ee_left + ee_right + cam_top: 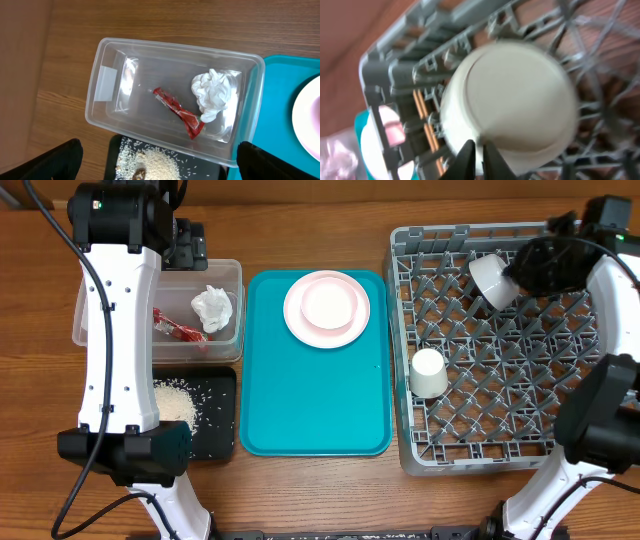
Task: Sort waste into correct bins and load items into the dishwasher
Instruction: 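Set the bowl upside down in the rack and open the right gripper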
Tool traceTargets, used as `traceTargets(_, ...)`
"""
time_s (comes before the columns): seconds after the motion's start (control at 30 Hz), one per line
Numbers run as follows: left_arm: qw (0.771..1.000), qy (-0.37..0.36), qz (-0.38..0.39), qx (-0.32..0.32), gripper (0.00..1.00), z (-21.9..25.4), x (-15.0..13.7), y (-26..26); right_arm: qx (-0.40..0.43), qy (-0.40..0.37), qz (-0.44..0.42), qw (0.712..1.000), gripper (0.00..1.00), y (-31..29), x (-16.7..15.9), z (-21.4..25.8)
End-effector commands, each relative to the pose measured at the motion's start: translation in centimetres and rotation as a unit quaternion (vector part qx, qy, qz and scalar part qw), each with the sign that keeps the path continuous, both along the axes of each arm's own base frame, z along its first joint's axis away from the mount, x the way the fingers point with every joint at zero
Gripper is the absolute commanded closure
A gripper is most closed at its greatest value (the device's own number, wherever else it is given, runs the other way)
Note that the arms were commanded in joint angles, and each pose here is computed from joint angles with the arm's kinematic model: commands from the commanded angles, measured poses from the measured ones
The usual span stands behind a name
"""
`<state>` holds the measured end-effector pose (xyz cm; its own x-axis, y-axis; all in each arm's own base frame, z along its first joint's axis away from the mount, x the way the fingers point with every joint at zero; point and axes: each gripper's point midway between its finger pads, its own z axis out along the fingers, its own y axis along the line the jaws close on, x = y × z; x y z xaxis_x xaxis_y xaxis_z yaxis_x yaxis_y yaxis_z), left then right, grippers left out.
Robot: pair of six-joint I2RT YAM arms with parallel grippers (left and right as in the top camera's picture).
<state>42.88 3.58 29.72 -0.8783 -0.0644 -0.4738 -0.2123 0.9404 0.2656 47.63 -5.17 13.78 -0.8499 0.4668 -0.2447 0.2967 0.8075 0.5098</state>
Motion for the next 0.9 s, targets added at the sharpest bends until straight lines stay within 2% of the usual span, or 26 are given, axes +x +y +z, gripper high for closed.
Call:
traceTargets(0.0,1.000,-0.018,-0.005,0.002,0.00,1.3,-0.1,0.1,0.019,0.006,0.023,1.000,0.86,1.9,-0.6,0.4)
traceTargets(0.1,1.000,-0.018,-0.005,0.002,0.00,1.3,-0.1,0.1,0.019,0.008,0.027,0.999,0.86,2.4,-0.7,0.6)
traceTargets(0.27,1.000,-0.018,-0.005,0.003,0.00,1.3,-0.1,0.1,0.007,-0.043,0.019,0.999,0.87,1.6,1.1,3.2)
traceTargets(0.4,1.000,-0.018,-0.005,0.002,0.00,1.3,-0.1,0.1,-0.038,-0.073,-0.004,0.997,0.96,-0.5,2.7,3.6)
traceTargets(0.5,1.000,-0.018,-0.005,0.002,0.00,1.3,-0.1,0.1,-0.072,-0.070,-0.044,0.994,0.96,-2.1,3.4,2.7)
traceTargets(0.63,1.000,-0.018,-0.005,0.002,0.00,1.4,-0.1,0.1,-0.071,-0.066,-0.039,0.995,0.96,-1.5,3.6,1.5)
traceTargets(0.87,1.000,-0.018,-0.005,0.002,0.00,1.3,-0.1,0.1,-0.063,-0.026,-0.034,0.997,0.96,-0.8,2.0,0.4)
